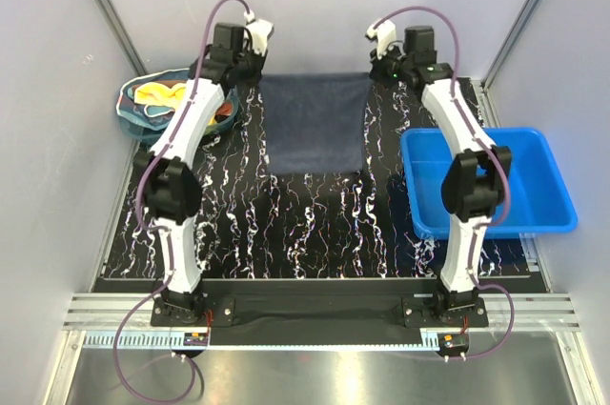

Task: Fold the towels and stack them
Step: Fold the towel

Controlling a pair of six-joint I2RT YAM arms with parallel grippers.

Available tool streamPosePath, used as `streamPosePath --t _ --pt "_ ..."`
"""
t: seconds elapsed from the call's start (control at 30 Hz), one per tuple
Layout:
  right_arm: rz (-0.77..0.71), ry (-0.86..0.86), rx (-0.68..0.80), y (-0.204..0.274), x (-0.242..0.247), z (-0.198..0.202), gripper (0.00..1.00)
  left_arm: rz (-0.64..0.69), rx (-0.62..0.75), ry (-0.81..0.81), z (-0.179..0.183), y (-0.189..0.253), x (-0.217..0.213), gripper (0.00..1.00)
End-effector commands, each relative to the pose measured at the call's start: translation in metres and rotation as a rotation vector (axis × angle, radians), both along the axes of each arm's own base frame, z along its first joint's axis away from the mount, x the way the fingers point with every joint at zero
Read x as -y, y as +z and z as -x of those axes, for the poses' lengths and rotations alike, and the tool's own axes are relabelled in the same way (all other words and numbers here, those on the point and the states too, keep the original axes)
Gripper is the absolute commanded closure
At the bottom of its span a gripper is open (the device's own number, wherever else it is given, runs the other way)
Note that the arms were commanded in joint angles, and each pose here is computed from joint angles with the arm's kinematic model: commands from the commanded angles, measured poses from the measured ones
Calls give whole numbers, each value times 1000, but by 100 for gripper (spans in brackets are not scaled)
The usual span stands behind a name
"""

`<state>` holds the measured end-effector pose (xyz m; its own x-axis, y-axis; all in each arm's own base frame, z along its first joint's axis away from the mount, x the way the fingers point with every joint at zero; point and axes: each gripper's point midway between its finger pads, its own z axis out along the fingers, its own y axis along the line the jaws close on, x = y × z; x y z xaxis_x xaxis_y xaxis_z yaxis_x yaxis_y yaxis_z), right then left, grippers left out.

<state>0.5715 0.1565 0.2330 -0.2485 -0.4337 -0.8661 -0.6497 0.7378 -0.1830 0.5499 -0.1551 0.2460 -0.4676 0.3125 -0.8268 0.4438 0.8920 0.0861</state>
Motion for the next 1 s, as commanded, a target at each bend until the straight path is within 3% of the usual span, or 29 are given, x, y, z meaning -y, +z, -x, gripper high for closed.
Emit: streamPosePath --t 0.0,0.13,0.4,0.6,0.8,0.97 --pt "-50 20 107 60 2 26 100 -48 170 18 19 70 -6 100" --pt "-83 43 149 96 3 69 100 -70 189 6 58 91 -3 100" --pt "-120 103 77 98 5 157 100 -52 233 -44 133 118 7 100" --pt "-169 113 120 117 8 216 100 -23 204 -97 190 124 10 100" --pt "-172 110 74 93 5 202 100 -76 89 -72 176 88 11 100" --pt "-149 118 23 54 -4 147 100 -73 -13 -46 121 39 9 100"
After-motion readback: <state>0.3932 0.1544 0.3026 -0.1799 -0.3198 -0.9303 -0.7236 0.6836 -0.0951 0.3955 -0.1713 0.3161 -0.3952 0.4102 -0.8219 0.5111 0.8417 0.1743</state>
